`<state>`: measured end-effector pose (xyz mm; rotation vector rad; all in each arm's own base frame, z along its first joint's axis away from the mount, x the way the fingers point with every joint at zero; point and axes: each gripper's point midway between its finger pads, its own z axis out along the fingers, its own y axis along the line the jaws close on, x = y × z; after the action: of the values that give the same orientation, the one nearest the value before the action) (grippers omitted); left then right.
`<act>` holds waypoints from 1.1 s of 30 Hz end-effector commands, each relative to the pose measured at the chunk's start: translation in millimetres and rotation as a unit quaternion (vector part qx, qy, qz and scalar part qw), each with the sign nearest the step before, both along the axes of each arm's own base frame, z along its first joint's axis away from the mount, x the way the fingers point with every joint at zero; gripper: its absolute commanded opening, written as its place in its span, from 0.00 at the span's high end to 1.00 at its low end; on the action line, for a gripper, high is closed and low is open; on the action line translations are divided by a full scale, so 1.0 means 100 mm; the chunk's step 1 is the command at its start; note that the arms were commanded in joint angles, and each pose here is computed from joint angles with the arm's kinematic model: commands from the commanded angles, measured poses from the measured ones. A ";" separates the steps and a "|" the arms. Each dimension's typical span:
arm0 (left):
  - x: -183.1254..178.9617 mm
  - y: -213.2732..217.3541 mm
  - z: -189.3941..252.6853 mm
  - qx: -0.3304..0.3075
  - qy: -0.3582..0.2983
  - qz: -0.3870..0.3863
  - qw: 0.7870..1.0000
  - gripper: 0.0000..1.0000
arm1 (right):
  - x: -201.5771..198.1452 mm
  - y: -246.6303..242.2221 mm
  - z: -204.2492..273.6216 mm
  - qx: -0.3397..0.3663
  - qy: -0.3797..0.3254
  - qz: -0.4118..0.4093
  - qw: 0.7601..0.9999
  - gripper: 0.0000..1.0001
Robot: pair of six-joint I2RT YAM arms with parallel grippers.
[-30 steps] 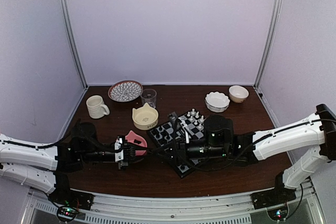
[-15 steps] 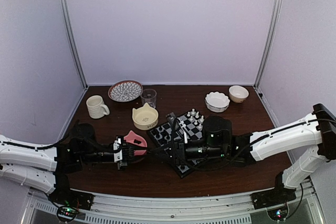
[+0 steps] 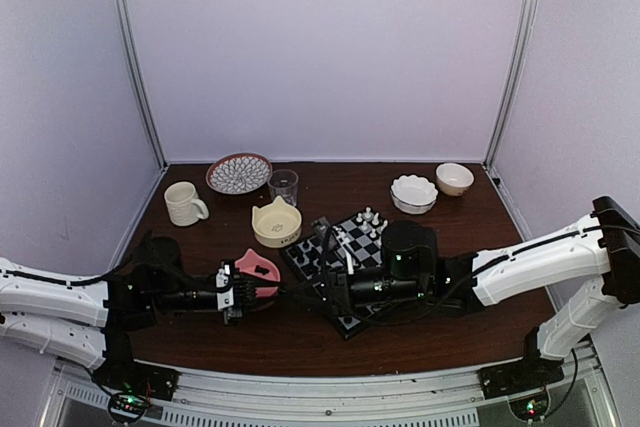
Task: Set up the chess pieces on the board
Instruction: Pass from the left arm to the right, then place the pawn at a7.
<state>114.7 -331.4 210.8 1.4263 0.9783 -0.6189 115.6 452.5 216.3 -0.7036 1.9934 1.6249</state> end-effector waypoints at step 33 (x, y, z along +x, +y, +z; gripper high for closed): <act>0.75 0.87 -0.36 -0.026 0.340 0.378 0.861 0.02 | 0.77 -0.85 -0.81 -0.535 -0.097 0.041 0.838 1.00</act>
<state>176.4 -264.1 183.9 0.7679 1.8168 -0.6340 188.3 379.4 137.6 -1.1991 2.5971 0.3621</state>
